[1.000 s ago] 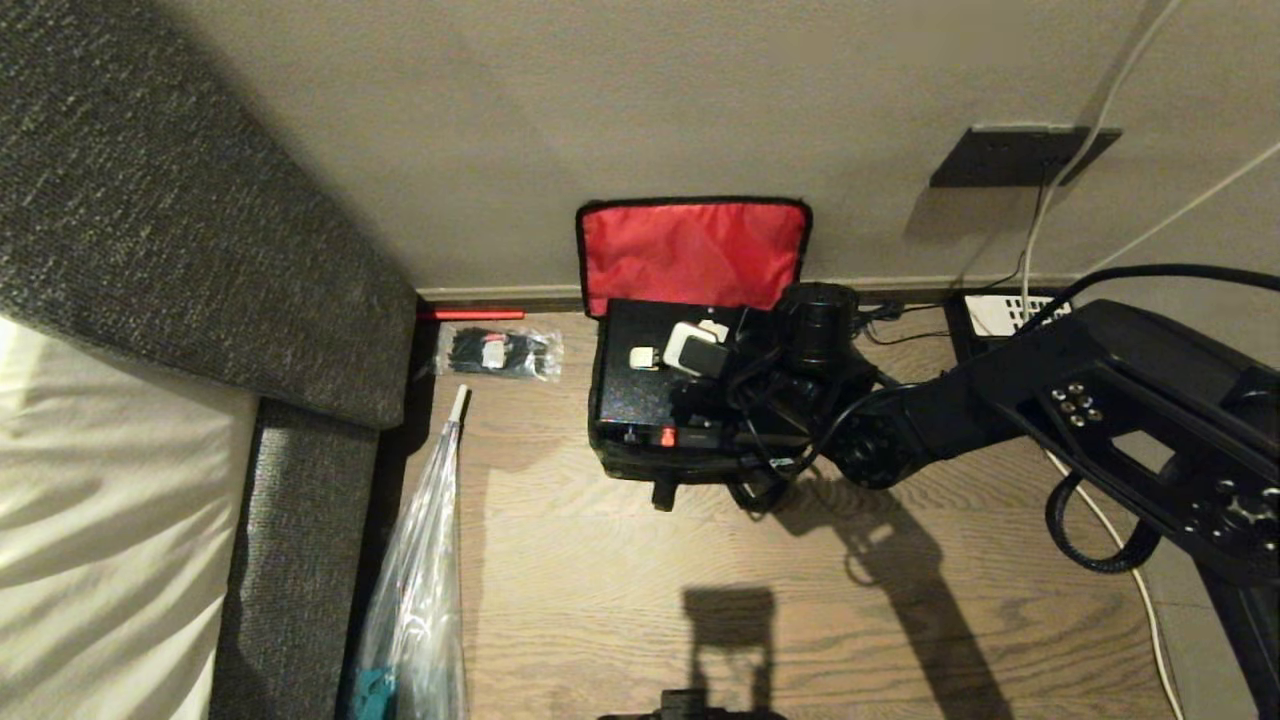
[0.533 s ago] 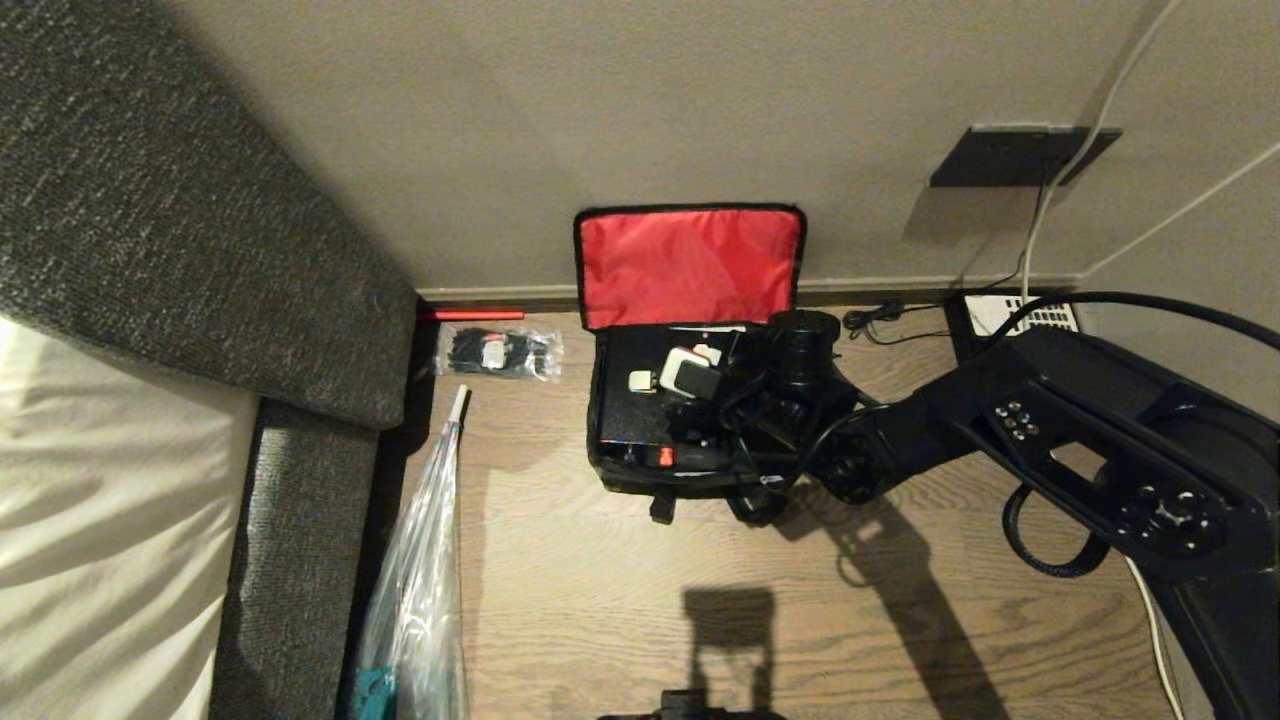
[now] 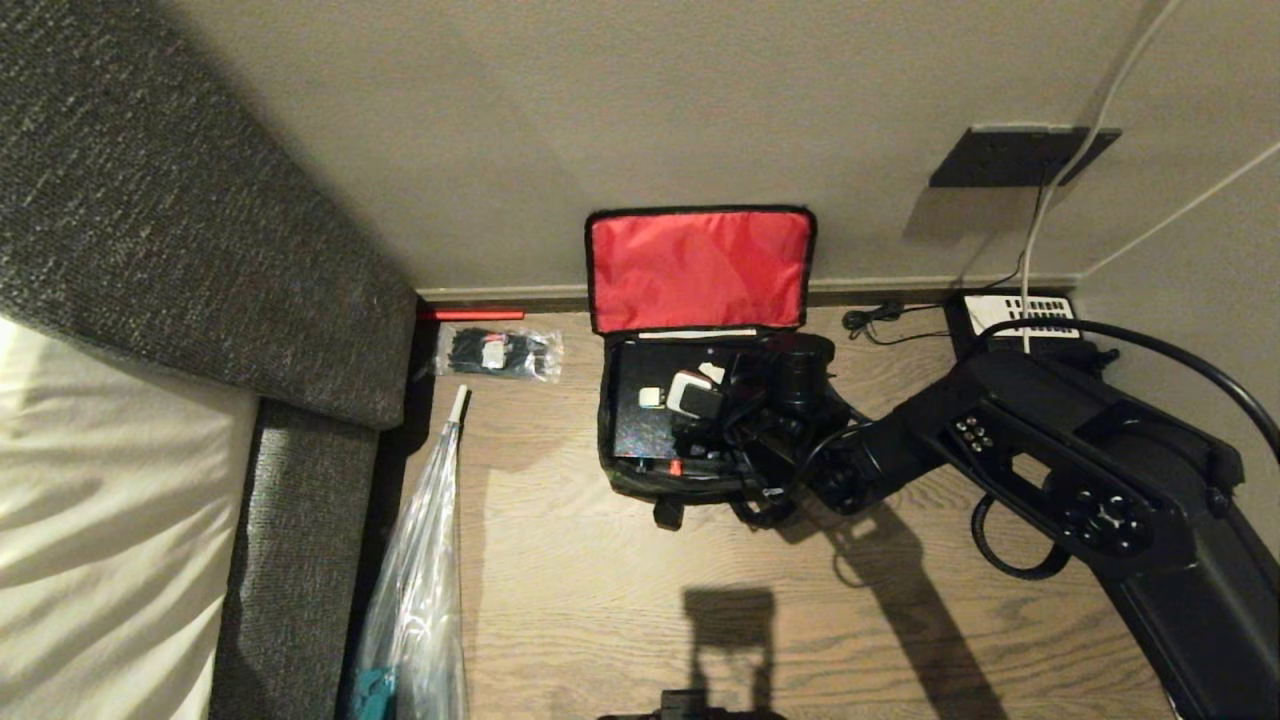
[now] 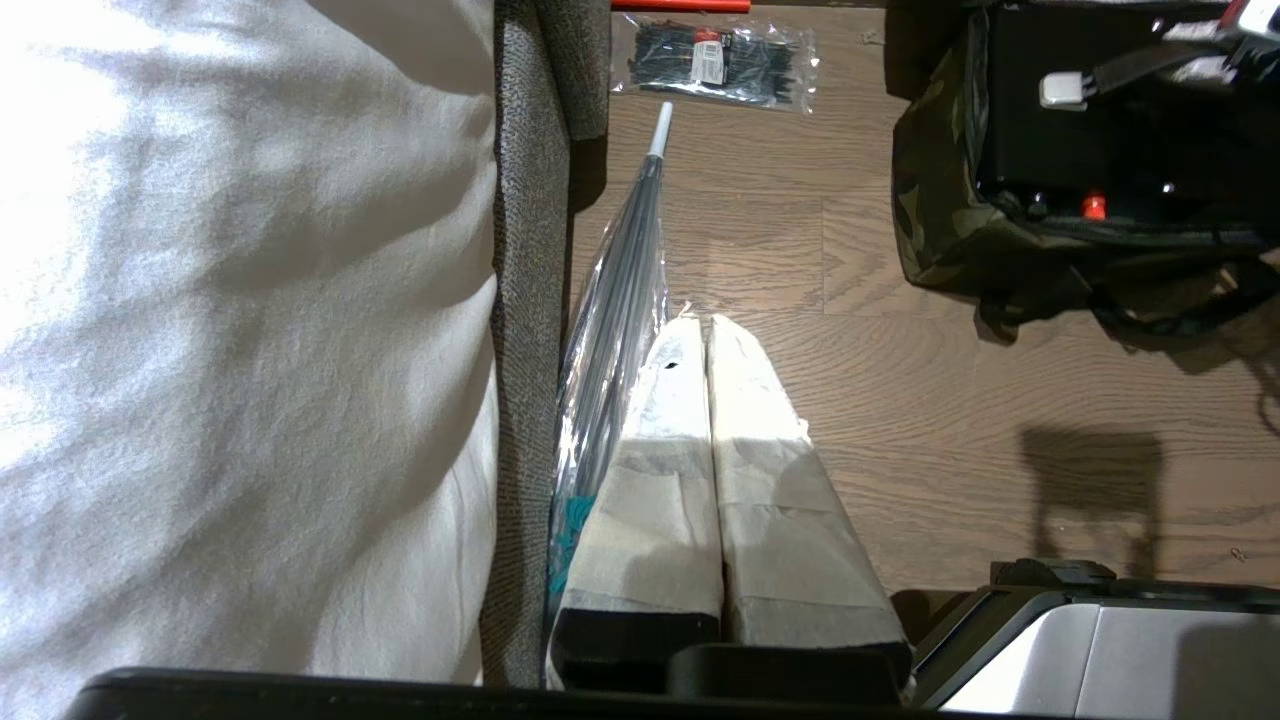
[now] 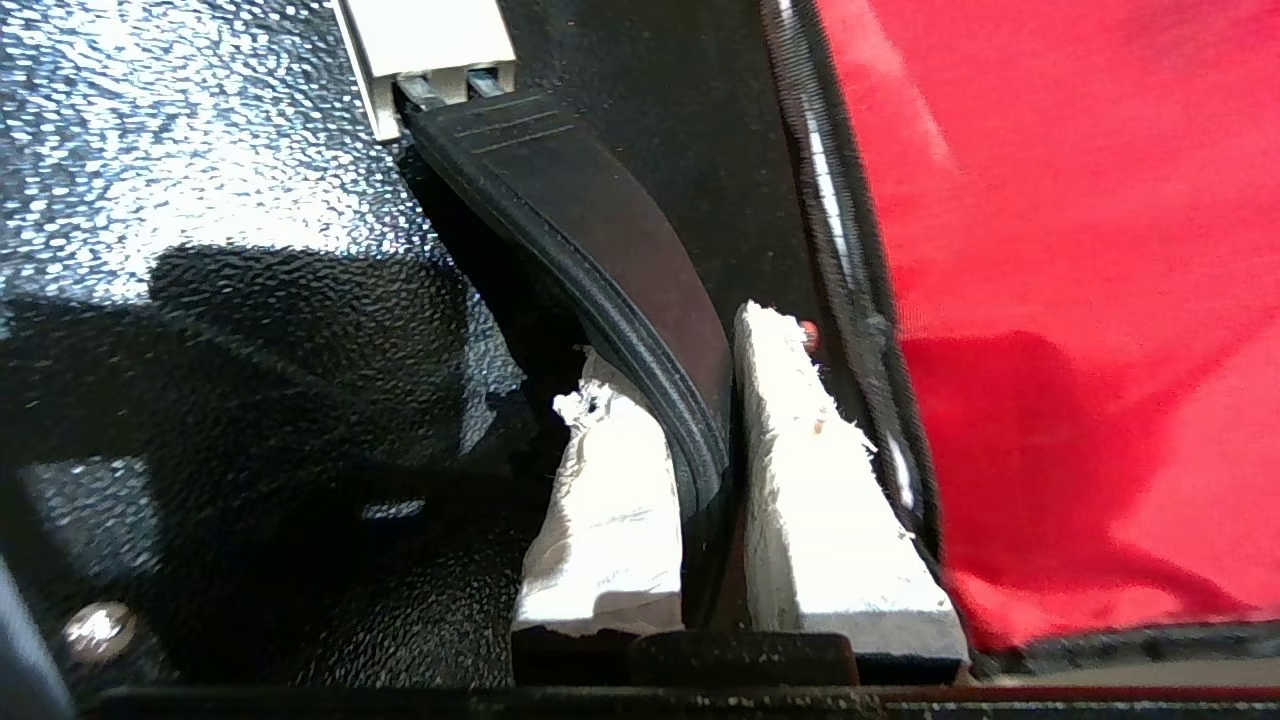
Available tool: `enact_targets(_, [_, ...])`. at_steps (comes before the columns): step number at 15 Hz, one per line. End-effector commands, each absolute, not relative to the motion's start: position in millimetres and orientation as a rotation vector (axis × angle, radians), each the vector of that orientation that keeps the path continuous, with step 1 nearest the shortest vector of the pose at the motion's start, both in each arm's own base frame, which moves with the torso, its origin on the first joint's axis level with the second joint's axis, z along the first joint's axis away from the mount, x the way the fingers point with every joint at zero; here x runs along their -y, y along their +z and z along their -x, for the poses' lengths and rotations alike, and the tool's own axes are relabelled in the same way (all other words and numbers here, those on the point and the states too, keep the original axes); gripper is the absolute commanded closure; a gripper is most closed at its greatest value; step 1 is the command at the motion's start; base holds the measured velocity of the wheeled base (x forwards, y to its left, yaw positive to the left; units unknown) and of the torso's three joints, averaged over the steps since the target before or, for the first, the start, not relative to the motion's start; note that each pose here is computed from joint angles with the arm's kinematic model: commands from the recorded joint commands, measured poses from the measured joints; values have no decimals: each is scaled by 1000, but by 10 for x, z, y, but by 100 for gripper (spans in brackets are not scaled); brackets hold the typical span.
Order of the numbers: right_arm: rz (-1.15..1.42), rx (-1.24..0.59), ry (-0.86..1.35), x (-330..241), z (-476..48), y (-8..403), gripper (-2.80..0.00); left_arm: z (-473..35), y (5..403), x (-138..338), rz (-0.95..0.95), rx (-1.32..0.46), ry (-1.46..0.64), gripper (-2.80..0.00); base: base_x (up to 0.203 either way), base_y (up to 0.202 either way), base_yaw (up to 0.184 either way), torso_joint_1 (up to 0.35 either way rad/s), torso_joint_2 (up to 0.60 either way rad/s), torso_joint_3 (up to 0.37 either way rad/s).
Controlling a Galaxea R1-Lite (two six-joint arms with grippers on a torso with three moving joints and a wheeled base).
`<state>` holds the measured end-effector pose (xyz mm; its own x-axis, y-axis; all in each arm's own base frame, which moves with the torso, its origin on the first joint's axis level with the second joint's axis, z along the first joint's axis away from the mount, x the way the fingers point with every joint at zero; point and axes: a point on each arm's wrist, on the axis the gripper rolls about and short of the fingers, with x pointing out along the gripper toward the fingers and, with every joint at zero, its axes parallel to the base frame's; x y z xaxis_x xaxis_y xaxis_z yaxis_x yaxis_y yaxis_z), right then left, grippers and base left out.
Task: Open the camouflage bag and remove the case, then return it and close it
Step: Place the black box back
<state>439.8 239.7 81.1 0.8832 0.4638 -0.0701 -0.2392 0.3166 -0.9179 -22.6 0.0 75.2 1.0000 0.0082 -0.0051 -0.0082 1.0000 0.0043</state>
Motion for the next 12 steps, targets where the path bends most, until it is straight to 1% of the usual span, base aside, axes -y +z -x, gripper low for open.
enact_targets(1, [1169, 195, 483, -2412, -4423, 659, -121, 223, 750, 0, -5, -8, 9, 0, 0, 0, 0, 0, 0, 0])
enact_targets(2, [1158, 186, 489, -2419, -4422, 626, -280, 222, 750, 0, -5, -10, 9, 0, 0, 0, 0, 0, 0, 0])
enact_targets(7, [1140, 203, 474, -2412, -4408, 726, -280, 219, 751, 0, -5, -14, 9, 0, 0, 0, 0, 0, 0, 0])
enact_targets(8, [1135, 222, 462, -2392, -4372, 832, -280, 220, 750, 0, -5, -14, 9, 0, 0, 0, 0, 0, 0, 0])
enact_targets(12, [1141, 185, 482, -2248, -4109, 1033, -280, 220, 751, 0, -5, -12, 9, 0, 0, 0, 0, 0, 0, 0])
